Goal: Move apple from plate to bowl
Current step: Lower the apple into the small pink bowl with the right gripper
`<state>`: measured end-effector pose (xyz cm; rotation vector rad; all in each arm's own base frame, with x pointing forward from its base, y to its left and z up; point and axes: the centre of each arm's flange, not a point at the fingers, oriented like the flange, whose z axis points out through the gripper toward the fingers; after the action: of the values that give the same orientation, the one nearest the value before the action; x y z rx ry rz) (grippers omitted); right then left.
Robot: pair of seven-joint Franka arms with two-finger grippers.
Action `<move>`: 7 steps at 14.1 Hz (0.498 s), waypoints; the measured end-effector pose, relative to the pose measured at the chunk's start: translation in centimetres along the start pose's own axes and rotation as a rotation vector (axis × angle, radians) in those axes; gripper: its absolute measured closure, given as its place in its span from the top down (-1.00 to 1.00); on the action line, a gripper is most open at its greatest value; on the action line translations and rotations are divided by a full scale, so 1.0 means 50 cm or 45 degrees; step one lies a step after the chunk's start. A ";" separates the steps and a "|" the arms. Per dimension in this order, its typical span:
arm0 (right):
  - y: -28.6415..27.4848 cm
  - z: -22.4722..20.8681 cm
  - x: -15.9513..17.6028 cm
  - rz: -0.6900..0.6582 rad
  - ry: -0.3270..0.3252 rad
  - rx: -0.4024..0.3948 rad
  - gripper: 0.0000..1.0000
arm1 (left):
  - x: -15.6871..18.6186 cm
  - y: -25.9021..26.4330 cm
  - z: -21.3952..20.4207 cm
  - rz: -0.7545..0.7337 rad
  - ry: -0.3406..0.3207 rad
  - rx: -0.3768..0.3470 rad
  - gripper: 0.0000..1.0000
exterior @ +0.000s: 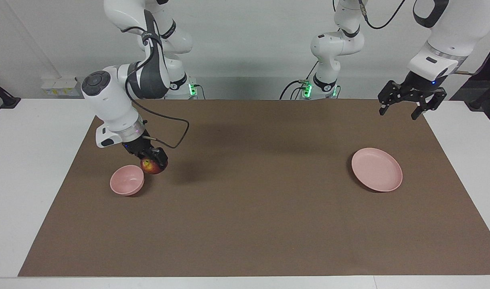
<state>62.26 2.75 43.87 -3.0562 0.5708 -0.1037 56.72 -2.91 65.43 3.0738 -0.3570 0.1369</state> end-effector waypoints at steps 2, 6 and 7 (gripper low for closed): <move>0.011 0.017 0.004 -0.052 0.074 -0.072 0.65 | -0.004 -0.019 -0.007 0.023 0.005 0.007 1.00; 0.092 0.065 0.010 -0.083 0.181 -0.207 0.65 | -0.019 -0.037 -0.002 0.020 -0.055 -0.002 1.00; 0.130 0.076 0.009 -0.072 0.210 -0.217 0.65 | -0.023 -0.042 0.000 0.015 -0.074 -0.005 1.00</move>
<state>60.60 -3.41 39.85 -3.2515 0.5268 -0.3285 56.07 -0.58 65.27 3.0773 -0.3771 0.0477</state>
